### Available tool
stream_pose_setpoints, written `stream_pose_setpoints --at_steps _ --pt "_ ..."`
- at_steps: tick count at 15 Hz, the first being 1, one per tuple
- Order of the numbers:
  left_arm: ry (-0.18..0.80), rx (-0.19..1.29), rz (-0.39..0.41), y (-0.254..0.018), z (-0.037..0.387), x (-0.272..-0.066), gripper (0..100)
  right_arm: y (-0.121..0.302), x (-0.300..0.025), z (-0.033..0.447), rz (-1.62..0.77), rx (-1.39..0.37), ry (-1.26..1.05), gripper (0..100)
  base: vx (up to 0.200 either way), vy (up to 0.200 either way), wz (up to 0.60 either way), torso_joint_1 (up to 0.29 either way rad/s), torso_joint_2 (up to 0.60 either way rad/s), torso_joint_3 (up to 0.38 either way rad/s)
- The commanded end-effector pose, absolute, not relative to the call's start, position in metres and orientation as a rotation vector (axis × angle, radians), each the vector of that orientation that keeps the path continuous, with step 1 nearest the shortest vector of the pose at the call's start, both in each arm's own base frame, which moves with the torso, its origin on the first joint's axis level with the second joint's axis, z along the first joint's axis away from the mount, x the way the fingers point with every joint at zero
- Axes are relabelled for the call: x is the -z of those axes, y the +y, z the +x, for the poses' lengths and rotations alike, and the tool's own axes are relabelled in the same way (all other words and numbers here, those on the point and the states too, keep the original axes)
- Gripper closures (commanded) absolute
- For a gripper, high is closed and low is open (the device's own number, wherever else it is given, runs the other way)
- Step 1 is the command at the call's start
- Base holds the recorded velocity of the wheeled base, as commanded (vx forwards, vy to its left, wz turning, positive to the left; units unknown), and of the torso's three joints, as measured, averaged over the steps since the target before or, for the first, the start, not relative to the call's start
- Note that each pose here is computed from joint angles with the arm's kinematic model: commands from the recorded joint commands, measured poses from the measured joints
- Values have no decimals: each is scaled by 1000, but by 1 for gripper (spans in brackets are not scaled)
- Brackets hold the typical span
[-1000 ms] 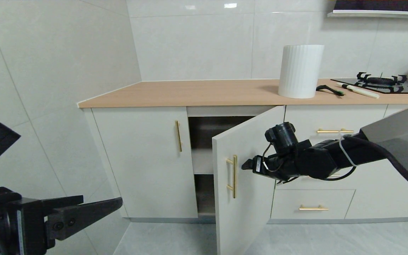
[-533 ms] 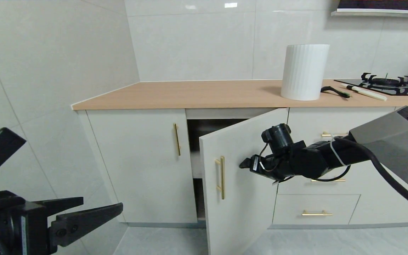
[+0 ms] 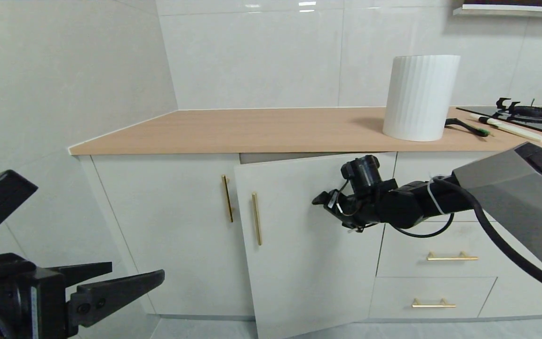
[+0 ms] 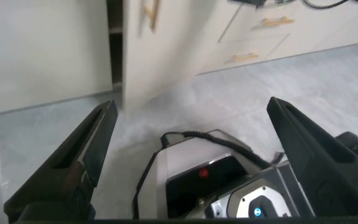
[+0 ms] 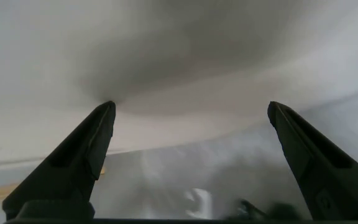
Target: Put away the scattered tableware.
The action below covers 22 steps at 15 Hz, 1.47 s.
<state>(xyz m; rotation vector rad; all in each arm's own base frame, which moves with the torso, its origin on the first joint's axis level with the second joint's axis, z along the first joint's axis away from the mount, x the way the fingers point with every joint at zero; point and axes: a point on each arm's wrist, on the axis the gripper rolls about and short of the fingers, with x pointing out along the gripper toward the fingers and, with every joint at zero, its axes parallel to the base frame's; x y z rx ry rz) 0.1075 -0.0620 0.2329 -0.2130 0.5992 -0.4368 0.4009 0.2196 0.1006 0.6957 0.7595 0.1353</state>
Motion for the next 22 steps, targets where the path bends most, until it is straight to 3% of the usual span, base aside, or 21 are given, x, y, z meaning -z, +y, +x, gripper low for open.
stream_pose_setpoints --at_steps 1,8,15,16,22 --pt "598 440 -214 -62 107 -233 0 224 -100 408 739 -127 749 0 0 0 0 0 0 0" --pt "597 438 -214 -62 107 -233 0 219 -89 438 788 27 630 0 0 0 0 0 0 0" --pt "597 437 -214 -62 107 -233 0 212 -98 441 834 45 608 0 0 0 0 0 0 0" --pt "597 437 -214 -62 107 -233 0 211 -103 434 822 46 629 0 0 0 0 0 0 0" --pt "533 449 -228 -54 94 -241 0 179 -201 319 630 -162 629 0 0 0 0 0 0 0"
